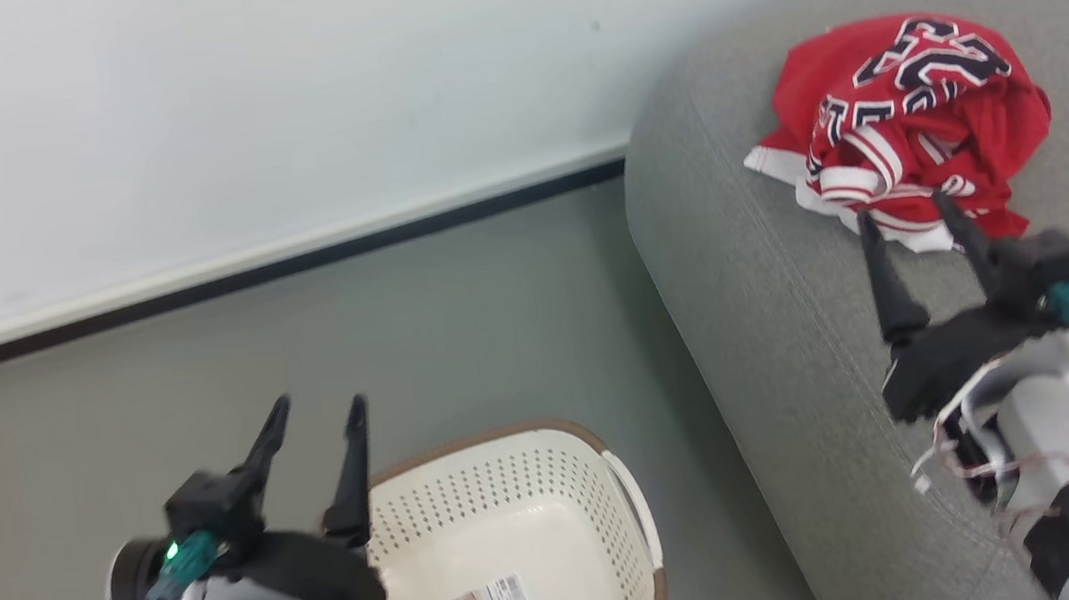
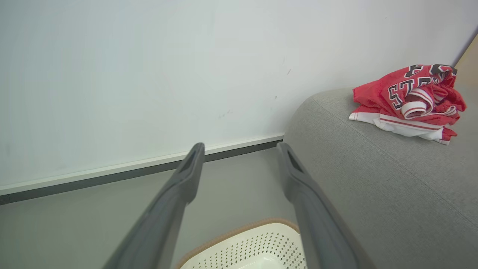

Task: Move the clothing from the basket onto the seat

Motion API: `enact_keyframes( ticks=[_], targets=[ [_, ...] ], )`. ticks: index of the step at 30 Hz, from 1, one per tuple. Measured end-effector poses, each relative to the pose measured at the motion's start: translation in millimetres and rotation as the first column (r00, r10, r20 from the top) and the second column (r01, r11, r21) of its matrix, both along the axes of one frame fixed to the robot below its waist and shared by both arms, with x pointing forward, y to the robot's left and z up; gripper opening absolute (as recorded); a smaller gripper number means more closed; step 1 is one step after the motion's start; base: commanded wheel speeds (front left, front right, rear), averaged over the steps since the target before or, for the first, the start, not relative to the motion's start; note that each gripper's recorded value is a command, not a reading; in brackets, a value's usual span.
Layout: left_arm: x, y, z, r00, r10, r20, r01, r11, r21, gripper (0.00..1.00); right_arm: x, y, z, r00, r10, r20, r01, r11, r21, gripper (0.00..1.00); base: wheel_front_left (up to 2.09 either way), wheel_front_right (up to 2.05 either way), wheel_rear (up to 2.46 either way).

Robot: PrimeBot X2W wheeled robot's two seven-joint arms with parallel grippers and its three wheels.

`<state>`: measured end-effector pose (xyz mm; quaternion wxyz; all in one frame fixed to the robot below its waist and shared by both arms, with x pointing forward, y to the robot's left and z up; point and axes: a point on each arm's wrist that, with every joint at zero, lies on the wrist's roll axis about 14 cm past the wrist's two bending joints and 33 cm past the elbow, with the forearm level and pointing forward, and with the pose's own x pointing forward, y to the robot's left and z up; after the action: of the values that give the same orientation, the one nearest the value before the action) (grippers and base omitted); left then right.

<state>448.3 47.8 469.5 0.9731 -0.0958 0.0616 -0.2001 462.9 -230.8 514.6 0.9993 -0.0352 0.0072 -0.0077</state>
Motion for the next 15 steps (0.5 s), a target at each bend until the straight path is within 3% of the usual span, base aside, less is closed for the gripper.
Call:
enact_keyframes(
  ticks=[7,15],
  targets=[
    [-23,55,-5,0.988,0.149,-0.032,-0.148,0.989,0.009,1.0,-23,40,-1,0.998,0.063,0.028,-0.064,0.997,0.047,1.0,0.0,0.0,0.0],
    [-53,95,-5,0.967,0.253,-0.035,-0.253,0.967,-0.004,1.0,-50,55,2,0.996,0.062,0.063,-0.066,0.996,0.065,1.0,0.0,0.0,0.0]
  ],
)
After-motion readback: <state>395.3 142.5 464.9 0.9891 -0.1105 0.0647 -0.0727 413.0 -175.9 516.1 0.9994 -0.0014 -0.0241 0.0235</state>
